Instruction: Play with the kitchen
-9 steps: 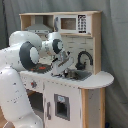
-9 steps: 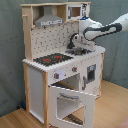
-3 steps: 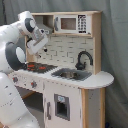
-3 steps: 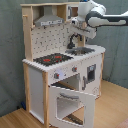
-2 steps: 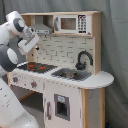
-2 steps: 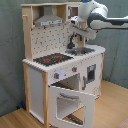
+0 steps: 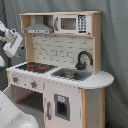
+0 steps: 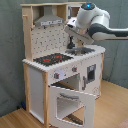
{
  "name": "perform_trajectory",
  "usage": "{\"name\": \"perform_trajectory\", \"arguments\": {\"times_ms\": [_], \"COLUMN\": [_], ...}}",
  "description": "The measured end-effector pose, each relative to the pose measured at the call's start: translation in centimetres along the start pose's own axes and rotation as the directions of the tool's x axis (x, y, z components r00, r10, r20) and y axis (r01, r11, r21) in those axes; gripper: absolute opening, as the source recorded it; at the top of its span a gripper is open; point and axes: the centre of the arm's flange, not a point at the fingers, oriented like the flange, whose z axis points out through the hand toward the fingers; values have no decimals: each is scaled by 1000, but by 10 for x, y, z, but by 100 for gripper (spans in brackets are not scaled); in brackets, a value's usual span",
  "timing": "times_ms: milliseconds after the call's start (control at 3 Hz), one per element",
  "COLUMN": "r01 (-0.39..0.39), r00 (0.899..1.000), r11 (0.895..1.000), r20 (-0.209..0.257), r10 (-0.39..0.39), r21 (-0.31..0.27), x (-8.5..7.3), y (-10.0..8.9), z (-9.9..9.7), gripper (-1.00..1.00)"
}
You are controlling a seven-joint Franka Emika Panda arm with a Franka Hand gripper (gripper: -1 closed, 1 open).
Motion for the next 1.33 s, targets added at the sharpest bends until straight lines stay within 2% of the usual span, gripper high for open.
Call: {"name": "perform_trajectory", "arguments": {"times_ms": [333,667,1000,1333], "r01": [50,97,123,141], "r00": [998,992,984,974], "r11": [994,978,957,925], "r20": [-32,-65,-92,-118], "r10": [-54,-111,-152,-193], "r21": [-96,-187,-262,-352], "x": [24,52,76,96], "y": [-30,-61,-86,-112], "z": [-18,-28,-30,-35], "gripper": [100,100,100,100]}}
